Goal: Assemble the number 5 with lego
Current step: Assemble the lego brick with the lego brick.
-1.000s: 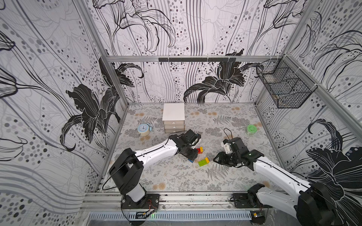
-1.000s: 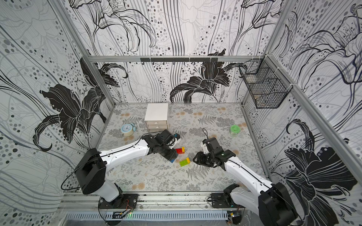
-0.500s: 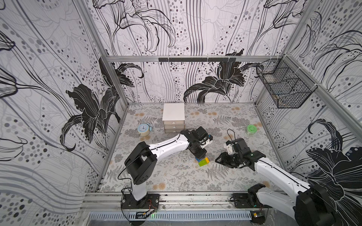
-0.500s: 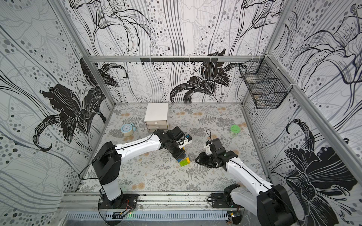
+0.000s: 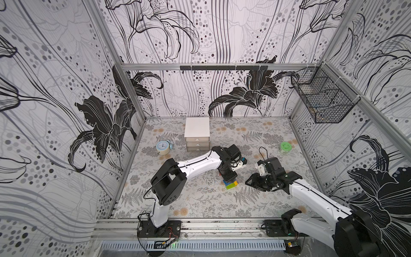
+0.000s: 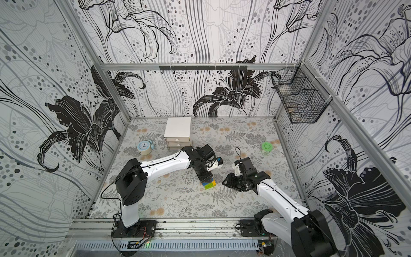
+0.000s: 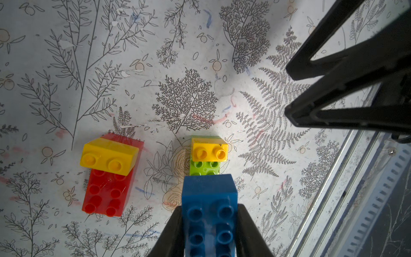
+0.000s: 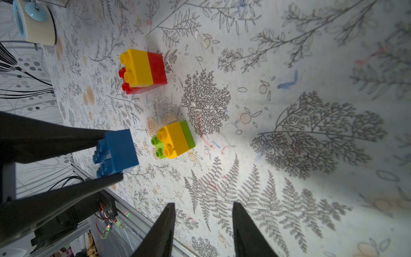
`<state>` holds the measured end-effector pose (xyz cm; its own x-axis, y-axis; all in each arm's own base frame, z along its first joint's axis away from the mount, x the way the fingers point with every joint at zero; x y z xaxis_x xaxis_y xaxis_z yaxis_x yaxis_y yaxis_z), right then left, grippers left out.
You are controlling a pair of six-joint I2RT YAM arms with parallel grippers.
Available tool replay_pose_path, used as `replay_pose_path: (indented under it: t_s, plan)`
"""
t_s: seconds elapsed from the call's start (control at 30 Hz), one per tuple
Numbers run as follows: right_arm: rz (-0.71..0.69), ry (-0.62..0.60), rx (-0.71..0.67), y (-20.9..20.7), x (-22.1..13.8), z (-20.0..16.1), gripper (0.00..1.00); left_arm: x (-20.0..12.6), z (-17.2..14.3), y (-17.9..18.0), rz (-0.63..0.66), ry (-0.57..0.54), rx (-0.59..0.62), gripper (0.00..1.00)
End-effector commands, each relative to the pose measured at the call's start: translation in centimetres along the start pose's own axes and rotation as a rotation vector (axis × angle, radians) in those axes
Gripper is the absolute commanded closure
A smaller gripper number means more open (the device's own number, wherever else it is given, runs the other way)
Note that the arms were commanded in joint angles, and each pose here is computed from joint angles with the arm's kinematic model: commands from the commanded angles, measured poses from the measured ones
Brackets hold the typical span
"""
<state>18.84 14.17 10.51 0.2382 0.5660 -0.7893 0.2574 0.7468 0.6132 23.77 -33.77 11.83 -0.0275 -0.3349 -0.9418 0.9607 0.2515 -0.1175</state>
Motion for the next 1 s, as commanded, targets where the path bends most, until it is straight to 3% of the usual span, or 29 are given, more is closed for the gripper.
replay_pose_path:
  t_s: [0.0,0.97]
  plan:
    - [-0.033,0.002,-0.001,-0.8,0.0,-0.2,0.55,-0.1,0.7,-0.1,0.005,-0.003,0.066,0.71]
    - [-0.027,-0.013,-0.003,-1.4,-0.5,-0.9,0.56,2.9,1.6,0.6,0.079,0.042,0.195,0.72]
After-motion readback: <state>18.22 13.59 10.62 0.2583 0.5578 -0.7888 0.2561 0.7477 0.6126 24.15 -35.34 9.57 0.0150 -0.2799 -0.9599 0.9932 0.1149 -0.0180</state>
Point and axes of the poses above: each gripper's point midway between its finger pads, its own x axis out along the fingers, its own y axis along the line the jaws close on, z = x × y, the point moved 4 cm from there along -x, back along the fingers, and after that the axes turned 13 degrees about x, right-handed, at the moved point
